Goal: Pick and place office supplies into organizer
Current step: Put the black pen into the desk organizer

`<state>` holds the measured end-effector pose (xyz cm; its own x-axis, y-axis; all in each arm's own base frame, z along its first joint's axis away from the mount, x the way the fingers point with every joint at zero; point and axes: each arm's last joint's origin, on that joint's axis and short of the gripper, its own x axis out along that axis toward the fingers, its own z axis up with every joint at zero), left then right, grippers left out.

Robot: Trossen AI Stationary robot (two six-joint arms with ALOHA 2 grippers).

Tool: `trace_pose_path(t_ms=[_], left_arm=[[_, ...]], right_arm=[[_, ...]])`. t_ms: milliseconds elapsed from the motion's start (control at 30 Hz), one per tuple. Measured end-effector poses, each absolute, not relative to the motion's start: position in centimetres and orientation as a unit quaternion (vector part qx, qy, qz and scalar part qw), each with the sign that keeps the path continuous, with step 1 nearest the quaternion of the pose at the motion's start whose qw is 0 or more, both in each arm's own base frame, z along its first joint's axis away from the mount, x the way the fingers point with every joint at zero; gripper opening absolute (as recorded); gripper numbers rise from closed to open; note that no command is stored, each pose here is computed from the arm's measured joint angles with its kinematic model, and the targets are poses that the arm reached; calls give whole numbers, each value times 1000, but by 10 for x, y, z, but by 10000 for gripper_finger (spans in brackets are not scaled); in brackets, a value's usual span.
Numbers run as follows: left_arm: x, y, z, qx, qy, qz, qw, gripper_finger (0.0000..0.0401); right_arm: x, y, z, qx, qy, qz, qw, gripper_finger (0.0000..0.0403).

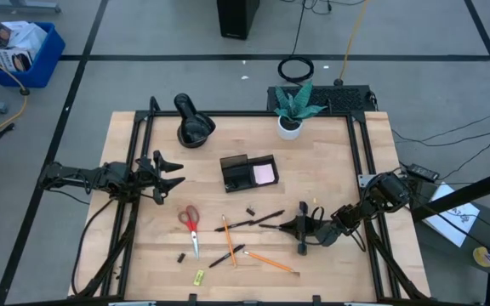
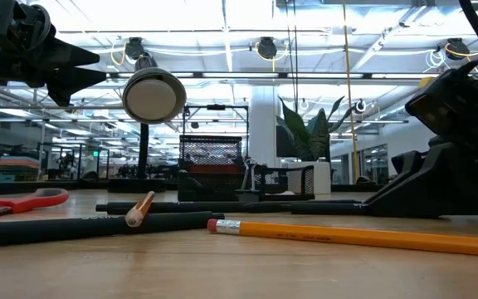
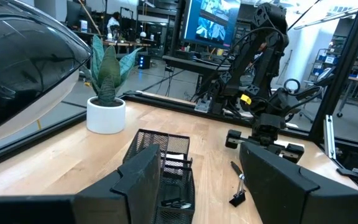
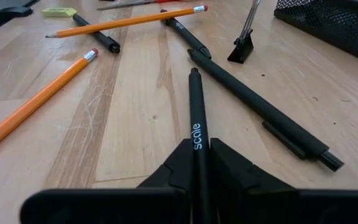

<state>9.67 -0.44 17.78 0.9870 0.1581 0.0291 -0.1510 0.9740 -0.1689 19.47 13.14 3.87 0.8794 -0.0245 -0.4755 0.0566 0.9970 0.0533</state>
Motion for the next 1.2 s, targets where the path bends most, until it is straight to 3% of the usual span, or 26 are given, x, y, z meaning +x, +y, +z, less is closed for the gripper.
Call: trace_pose_path(t_ms=[167, 1200], left_arm=[[97, -4, 178, -83, -21, 78, 993, 225], [97, -4, 178, -83, -21, 78, 993, 225]], right_arm=[[195, 132, 40, 50, 240, -21, 969, 42], [205, 140, 61, 95, 147, 34, 984, 27]])
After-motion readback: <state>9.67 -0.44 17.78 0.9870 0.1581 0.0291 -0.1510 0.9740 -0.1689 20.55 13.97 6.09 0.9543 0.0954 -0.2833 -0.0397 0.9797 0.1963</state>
